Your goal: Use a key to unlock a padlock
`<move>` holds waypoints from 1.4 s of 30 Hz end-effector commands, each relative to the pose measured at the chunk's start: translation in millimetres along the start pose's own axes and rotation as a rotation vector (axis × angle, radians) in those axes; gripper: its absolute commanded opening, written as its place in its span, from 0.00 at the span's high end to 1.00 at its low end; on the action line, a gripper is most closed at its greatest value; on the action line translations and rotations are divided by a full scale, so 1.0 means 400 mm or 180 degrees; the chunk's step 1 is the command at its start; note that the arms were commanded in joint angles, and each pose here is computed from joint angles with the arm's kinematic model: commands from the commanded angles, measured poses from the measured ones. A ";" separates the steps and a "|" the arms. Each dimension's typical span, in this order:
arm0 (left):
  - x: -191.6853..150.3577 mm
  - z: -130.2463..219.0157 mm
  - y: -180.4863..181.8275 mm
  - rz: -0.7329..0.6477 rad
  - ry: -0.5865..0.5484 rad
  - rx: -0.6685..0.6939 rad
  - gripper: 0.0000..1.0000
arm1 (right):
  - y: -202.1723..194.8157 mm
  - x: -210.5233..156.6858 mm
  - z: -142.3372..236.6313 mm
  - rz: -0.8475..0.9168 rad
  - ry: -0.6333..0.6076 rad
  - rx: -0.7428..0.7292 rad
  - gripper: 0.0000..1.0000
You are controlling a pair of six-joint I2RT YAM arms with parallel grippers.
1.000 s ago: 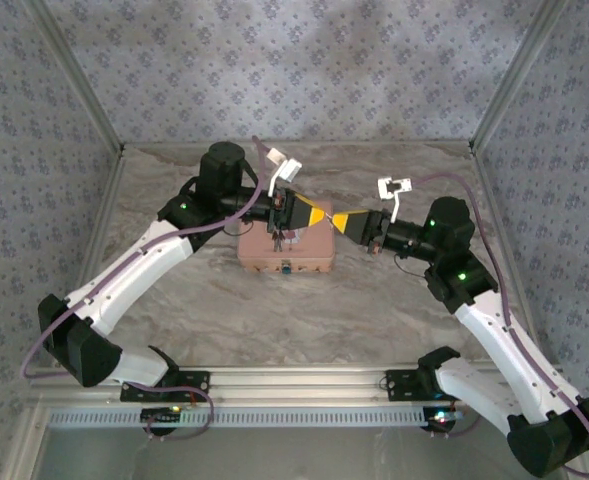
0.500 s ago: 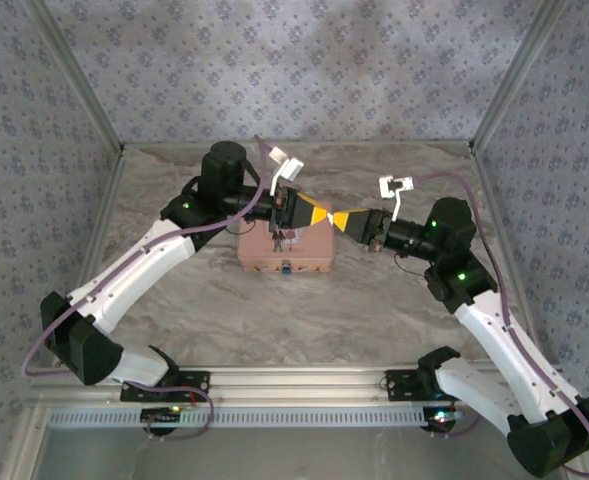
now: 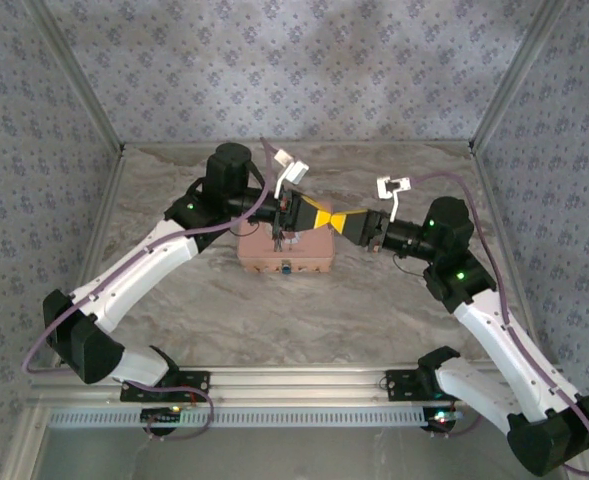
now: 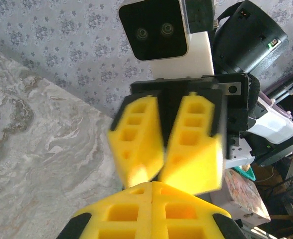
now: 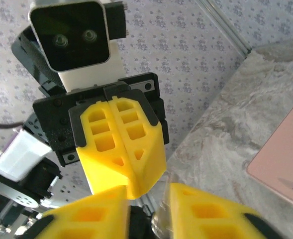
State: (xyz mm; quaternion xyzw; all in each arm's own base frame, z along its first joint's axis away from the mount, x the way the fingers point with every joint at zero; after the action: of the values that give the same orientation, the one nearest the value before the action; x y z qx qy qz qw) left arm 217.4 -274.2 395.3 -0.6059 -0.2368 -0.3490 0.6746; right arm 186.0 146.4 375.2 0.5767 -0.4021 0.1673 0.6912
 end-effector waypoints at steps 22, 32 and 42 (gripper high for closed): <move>-0.216 0.067 0.174 0.0712 -0.0183 0.1793 0.55 | -0.191 -0.224 -0.031 0.0124 0.1247 -0.1811 0.68; -0.438 0.130 0.255 0.1353 -0.0391 0.2488 0.51 | -0.326 -0.391 -0.176 0.0261 0.1860 -0.2058 0.58; -0.488 0.145 0.277 0.1508 -0.0500 0.2658 0.47 | -0.421 -0.444 -0.244 0.0133 0.1990 -0.2437 0.55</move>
State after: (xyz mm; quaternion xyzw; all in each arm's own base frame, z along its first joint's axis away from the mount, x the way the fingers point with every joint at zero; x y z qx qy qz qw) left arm 181.4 -178.6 183.4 -0.3346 -0.2442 -0.0289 0.9097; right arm 216.2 222.9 124.7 0.1990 -0.1919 0.2056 0.9388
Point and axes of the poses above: each hand's point on the last joint's axis, 136 mm out from that joint toward the fingers, its own z axis back along the fingers, its own y axis along the line the jaws close on, x = y × z, the point moved 9 cm from there along z, back along the fingers, and after that the axes turned 4 degrees about z, right-handed, at the moved point
